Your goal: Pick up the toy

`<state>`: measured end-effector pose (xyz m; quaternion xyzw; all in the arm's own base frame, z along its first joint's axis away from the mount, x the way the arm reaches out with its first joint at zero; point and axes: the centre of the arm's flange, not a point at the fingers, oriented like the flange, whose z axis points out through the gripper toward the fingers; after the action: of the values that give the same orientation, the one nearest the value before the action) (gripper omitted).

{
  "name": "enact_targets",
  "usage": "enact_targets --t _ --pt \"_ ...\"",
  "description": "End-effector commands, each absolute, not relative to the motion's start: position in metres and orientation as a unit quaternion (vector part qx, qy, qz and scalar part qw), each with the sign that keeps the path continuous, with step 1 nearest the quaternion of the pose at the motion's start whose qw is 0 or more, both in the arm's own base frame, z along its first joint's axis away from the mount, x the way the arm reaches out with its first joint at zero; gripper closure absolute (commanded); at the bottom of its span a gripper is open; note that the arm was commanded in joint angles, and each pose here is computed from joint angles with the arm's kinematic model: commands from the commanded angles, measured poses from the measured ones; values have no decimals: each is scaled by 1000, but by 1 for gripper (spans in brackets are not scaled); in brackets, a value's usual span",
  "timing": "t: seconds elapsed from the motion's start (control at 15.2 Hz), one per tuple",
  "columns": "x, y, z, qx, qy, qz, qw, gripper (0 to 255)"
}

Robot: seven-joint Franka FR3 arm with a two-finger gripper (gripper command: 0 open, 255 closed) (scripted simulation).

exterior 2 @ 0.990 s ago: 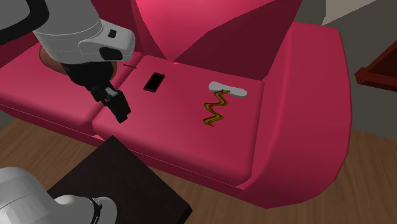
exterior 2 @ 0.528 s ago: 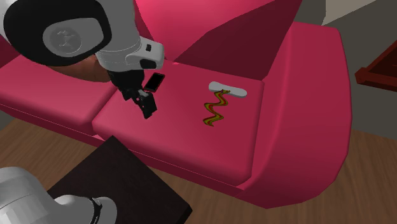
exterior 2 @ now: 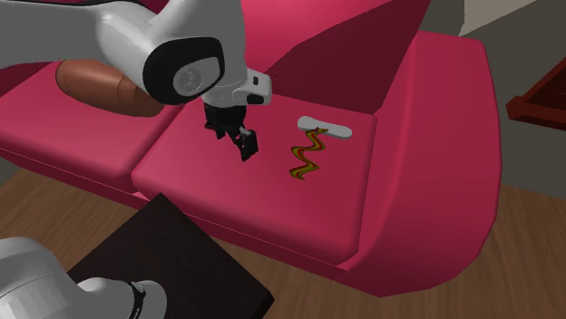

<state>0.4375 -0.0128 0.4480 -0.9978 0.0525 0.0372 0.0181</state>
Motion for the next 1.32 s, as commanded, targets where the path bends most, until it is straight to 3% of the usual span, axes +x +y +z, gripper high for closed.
enact_targets --t 0.0,1.25 --pt "454 -13 429 -998 58 33 17 0" --pt "639 -41 274 -994 107 4 8 0"
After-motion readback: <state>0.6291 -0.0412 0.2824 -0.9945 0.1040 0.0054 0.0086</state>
